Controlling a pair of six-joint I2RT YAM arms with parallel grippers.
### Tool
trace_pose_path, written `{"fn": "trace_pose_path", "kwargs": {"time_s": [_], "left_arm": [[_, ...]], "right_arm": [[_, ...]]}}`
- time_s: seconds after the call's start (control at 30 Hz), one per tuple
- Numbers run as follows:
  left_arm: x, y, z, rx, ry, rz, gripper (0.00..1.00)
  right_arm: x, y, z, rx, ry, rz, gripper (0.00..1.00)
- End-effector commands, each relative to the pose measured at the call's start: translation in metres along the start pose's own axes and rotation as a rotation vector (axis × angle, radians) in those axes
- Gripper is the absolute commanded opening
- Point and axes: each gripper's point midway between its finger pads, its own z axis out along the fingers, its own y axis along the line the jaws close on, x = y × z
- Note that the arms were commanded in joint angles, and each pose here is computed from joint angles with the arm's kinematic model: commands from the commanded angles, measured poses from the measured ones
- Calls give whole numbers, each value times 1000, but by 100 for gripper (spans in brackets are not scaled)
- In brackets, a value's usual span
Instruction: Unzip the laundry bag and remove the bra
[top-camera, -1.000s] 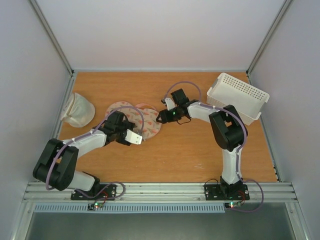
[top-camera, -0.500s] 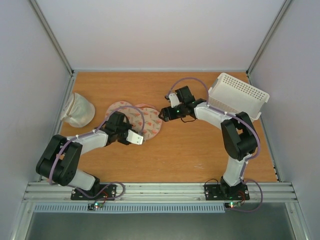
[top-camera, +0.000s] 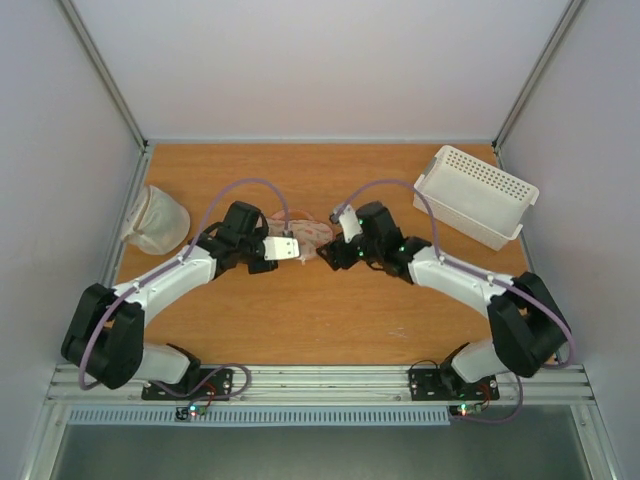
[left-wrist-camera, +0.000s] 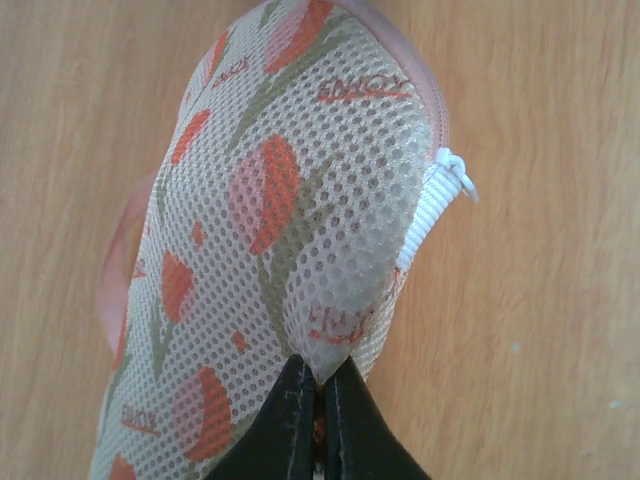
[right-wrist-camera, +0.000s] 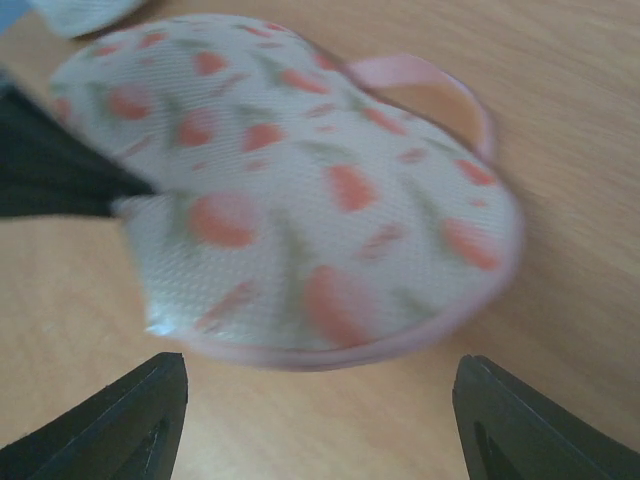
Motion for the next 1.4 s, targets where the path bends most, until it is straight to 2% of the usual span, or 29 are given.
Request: {"fn": "trace_pose_path", "kwargs": {"time_s": [0.0, 0.17, 0.3, 0.5, 0.73, 0.87, 1.37], "left_arm": [[-13, -12, -20, 67, 36, -296, 1], [-22, -13, -25, 81, 23, -389, 1], [-27, -10, -25, 74, 4, -405, 1], [-31, -13, -24, 87, -6, -430, 1], [-37, -18, -21, 103, -26, -448, 1], [-38, -20, -20, 105, -28, -446, 1], [-38, -25, -19, 120, -31, -445, 1]], "right_arm": [[-20, 31, -15, 6, -212, -123, 73], [-7, 49, -15, 15, -255, -111, 62], [14, 71, -9, 49, -262, -184, 54], [22, 80, -12, 59, -300, -151, 43], [27, 89, 3, 30, -275, -143, 43], [26, 92, 15, 18, -259, -130, 39], [25, 77, 25, 114, -228, -84, 29]]}}
